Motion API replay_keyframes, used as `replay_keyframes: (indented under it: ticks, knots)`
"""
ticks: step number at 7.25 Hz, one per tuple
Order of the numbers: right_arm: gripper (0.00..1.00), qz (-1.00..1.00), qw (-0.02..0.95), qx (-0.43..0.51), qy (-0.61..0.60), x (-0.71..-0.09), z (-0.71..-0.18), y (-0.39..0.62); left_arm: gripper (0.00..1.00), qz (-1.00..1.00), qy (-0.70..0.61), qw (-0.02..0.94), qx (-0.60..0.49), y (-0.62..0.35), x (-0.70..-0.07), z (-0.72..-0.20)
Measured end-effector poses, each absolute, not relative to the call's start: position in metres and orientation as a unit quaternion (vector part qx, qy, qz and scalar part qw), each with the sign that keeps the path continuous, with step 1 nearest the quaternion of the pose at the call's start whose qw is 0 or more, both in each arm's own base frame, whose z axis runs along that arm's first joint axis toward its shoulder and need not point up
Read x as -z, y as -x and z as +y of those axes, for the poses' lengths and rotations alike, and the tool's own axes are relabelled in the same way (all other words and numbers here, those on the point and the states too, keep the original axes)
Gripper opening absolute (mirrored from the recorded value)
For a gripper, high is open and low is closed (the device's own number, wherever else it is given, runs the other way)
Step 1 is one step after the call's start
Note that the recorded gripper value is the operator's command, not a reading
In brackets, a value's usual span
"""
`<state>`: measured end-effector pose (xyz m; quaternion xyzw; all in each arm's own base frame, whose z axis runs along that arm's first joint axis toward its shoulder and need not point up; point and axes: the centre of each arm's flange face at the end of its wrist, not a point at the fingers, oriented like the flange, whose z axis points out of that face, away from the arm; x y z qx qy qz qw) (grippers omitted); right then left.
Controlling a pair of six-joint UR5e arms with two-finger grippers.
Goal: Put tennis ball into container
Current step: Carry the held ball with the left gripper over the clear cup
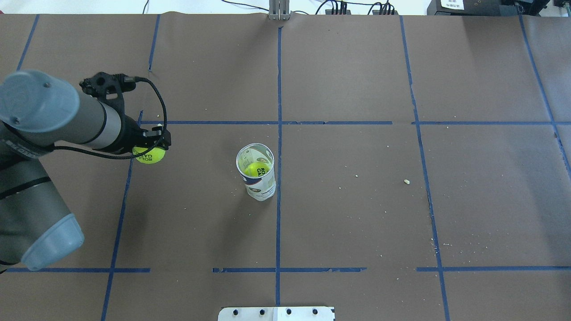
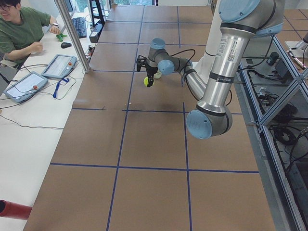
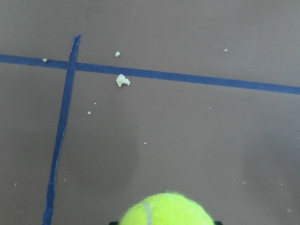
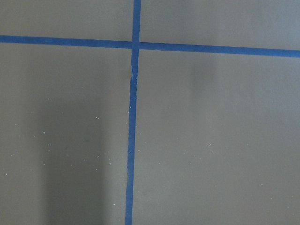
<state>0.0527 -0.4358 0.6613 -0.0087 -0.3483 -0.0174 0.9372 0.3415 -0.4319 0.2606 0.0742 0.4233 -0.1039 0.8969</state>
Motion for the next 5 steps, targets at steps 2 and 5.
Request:
replay_keyframes:
  ticks: [2, 5]
  knots:
    - [1.00, -0.348, 0.937, 0.017, 0.009, -0.661, -0.436, -0.053, 0.04, 0.428, -0.044, 0.895, 0.119, -0.323, -0.182, -0.428]
    - [1.00, -0.348, 0.937, 0.017, 0.009, -0.661, -0.436, -0.053, 0.05, 0.445, -0.002, 0.881, 0.163, -0.329, -0.110, -0.422]
